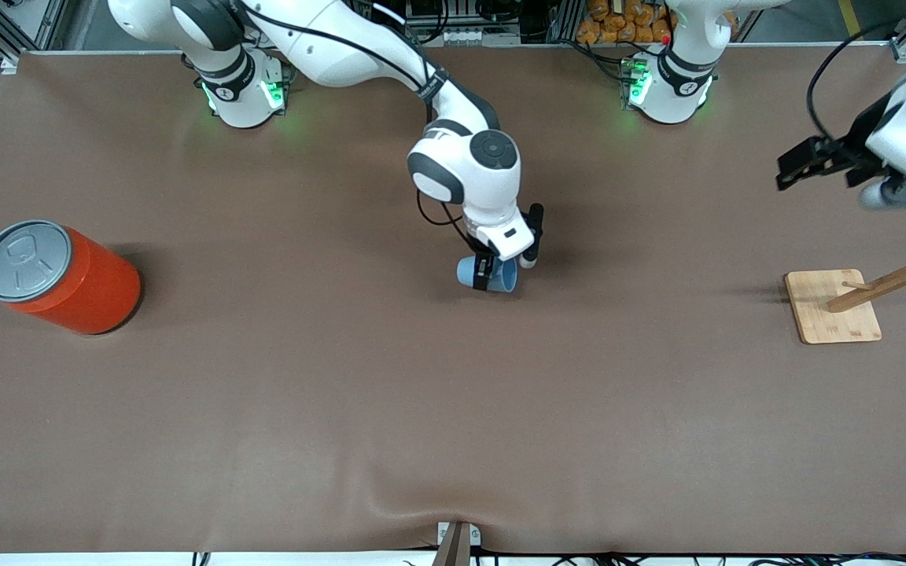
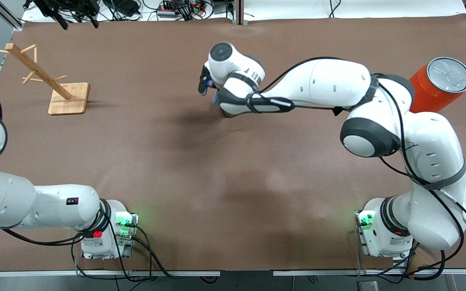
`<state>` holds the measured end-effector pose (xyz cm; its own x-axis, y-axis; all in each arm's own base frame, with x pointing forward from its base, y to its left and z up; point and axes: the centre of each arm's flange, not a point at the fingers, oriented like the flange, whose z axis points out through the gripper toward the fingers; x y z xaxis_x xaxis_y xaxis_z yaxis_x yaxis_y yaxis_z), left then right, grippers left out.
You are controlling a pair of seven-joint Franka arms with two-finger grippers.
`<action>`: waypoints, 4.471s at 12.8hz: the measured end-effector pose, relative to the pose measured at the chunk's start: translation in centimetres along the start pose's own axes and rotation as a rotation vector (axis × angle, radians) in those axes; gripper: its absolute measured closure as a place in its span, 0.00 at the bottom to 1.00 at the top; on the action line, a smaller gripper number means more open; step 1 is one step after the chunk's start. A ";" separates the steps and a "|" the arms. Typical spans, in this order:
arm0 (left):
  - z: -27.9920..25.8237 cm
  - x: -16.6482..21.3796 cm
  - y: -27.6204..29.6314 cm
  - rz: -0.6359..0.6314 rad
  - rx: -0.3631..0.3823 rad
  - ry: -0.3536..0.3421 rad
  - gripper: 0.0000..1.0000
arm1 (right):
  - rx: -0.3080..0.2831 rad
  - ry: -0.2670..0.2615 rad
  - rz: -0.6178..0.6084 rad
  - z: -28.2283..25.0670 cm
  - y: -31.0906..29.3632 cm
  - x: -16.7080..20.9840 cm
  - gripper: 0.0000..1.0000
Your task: Flip cup
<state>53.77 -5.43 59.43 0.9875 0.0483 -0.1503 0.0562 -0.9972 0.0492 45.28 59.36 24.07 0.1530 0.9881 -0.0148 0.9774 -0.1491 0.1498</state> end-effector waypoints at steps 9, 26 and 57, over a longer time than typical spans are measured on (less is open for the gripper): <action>15.5 9.8 1.8 -0.022 -0.246 -0.118 0.00 | 0.010 -0.055 -0.015 1.9 -2.1 0.8 0.20; 37.6 13.1 5.2 0.097 -0.825 -0.325 0.00 | 0.062 -0.116 0.122 -7.6 1.6 -0.6 0.00; 47.2 7.2 19.7 -0.025 -1.131 -0.283 0.93 | 0.183 -0.116 1.530 -37.7 22.3 -54.3 0.00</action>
<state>55.06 -27.46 12.70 0.9240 -0.0898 -0.3717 0.3156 -0.3699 0.8738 53.25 3.80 65.49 0.9926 -0.1149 -0.0403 -0.1160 -0.9929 -0.0262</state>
